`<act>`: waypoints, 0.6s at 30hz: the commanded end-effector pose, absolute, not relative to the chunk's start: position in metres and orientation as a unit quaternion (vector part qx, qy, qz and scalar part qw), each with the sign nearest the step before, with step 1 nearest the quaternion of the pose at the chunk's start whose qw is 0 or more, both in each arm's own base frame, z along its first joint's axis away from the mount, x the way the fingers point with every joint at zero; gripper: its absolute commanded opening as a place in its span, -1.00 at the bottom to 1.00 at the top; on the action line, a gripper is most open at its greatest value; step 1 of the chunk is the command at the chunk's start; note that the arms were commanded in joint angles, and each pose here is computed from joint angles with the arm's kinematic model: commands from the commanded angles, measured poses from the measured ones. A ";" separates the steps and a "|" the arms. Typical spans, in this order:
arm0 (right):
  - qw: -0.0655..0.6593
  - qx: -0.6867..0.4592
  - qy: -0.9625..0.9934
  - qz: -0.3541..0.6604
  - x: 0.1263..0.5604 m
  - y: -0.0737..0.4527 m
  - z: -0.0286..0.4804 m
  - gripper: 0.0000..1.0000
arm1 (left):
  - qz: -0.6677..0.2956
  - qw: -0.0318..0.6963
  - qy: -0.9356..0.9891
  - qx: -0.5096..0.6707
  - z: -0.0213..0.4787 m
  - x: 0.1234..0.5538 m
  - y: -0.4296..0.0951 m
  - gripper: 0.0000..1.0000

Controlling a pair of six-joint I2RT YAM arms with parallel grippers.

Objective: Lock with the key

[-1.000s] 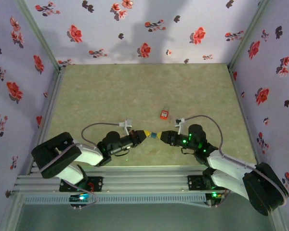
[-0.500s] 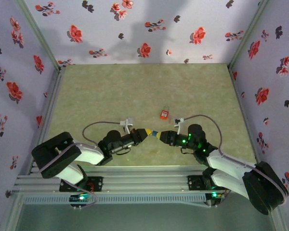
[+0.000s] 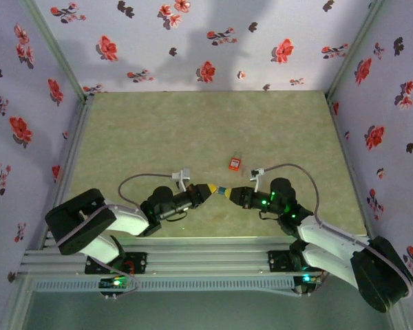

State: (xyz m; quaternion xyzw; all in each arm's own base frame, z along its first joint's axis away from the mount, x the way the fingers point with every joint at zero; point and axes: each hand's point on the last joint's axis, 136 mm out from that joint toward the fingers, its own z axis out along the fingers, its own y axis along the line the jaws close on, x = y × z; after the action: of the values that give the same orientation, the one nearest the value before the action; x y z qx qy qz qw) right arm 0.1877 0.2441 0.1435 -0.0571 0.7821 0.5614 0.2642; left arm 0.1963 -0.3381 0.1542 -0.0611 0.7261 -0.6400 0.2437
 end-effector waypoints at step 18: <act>0.283 -0.073 0.772 0.564 0.188 0.246 0.156 -0.82 | -0.653 0.264 0.708 -0.052 0.167 0.197 -0.340 -1.00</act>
State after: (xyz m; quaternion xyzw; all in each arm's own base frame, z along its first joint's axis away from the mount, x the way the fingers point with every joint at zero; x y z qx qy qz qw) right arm 0.1877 0.2431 0.1466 -0.0594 0.7798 0.5611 0.2713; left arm 0.1992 -0.3366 0.1552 -0.0659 0.7242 -0.6384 0.2522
